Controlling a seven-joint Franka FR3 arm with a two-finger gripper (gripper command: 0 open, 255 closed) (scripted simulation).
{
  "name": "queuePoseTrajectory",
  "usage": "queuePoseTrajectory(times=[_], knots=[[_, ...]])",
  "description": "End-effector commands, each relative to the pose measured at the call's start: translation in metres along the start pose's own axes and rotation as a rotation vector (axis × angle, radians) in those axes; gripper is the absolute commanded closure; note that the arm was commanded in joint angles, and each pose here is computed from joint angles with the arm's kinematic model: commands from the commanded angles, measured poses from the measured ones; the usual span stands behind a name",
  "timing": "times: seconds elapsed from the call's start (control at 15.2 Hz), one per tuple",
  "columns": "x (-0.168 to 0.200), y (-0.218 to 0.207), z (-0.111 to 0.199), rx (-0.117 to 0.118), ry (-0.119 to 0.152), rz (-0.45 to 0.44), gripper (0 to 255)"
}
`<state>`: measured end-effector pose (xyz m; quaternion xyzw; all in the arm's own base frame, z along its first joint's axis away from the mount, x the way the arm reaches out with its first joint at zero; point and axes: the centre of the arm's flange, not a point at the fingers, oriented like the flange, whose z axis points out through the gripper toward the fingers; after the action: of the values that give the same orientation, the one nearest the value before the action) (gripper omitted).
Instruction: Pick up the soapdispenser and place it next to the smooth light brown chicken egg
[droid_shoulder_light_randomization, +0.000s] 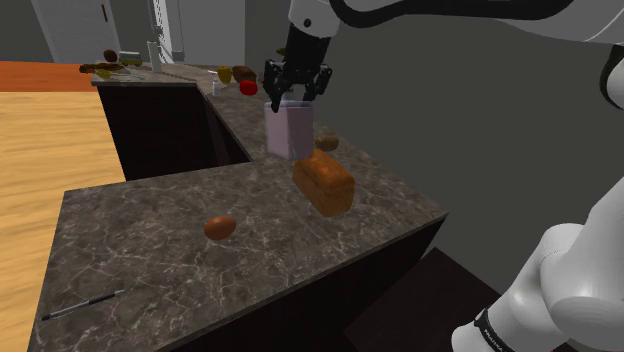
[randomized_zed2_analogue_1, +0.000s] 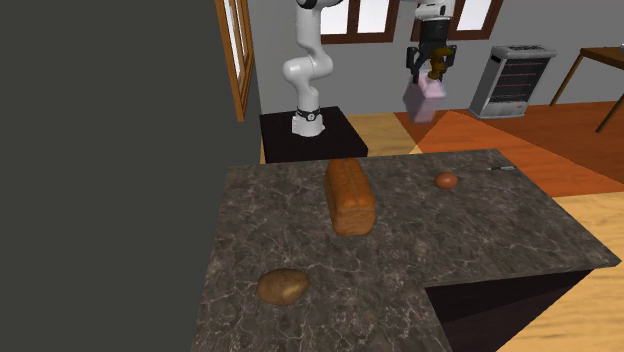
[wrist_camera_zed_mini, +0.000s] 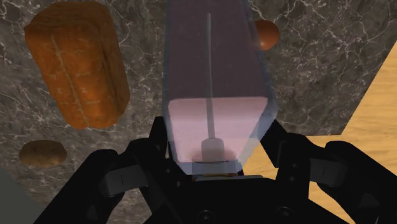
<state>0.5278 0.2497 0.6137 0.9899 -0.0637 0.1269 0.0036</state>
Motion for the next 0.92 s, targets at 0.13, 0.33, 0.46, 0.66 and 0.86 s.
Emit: queuePoseTrajectory(times=[0.13,0.33,0.46,0.66,0.86], knots=[[-0.004,-0.002,0.018,0.000,0.001,0.001,255],[-0.008,-0.002,0.034,0.000,0.001,0.001,255],[-0.011,-0.002,0.044,0.000,0.001,0.001,255],[-0.015,-0.002,0.059,0.000,0.001,0.001,255],[-0.019,-0.002,0.075,0.000,0.001,0.001,255]])
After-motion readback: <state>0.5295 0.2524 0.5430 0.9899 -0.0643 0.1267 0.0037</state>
